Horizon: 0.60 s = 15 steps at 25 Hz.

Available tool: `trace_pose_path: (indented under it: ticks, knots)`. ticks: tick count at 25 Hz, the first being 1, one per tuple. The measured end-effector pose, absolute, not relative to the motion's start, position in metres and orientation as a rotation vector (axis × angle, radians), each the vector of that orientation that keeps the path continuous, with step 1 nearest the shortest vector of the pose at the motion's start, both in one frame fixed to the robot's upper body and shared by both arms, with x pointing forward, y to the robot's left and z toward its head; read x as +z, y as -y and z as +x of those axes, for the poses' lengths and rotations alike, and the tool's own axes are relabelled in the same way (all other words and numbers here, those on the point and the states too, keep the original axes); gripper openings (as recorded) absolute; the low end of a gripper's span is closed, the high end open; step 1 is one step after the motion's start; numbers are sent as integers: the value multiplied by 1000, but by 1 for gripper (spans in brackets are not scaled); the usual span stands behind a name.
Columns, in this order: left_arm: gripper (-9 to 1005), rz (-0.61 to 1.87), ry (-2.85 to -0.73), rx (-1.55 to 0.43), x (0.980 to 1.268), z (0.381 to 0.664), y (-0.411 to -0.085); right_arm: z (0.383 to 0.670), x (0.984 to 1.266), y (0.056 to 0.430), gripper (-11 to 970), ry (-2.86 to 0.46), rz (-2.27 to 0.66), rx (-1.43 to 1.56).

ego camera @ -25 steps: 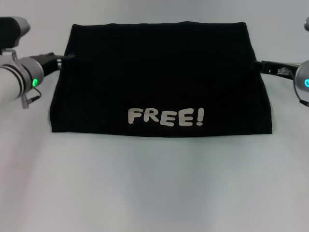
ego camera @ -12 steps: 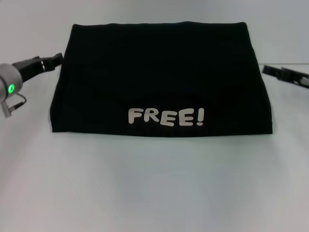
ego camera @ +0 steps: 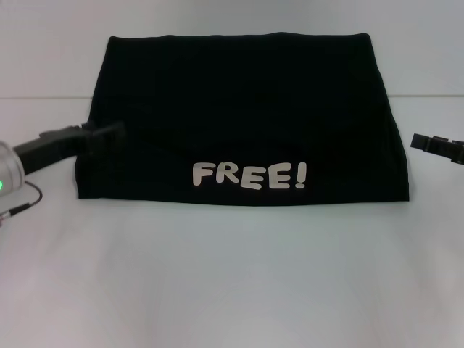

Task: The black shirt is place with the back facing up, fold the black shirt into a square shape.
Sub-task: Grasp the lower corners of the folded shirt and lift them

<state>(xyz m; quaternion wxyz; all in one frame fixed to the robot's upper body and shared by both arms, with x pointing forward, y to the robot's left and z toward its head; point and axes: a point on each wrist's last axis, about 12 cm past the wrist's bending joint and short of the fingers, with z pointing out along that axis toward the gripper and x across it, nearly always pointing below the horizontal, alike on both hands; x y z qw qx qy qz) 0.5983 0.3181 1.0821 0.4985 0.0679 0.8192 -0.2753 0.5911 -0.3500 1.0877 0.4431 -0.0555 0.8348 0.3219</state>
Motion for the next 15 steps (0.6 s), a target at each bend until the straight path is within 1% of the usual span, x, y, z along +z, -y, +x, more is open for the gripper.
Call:
trace_pose_path:
  ticks: [2,5,10,15]
  knots:
    - [708,202,-2005,-676,1080,592,-319,587,1094,350,624,-2056,-189,861]
    - [709,191,-2080,-697,1076,587,-321,582,1099,347,625,-2036,-233,926]
    - [708,28,-2176,-748,1071,587,-323,584,1101,342,625,-2020,-228,955]
    - [709,-109,-2229,-655,1063,592,-330,588,1102,339,625,-2010,-215,942]
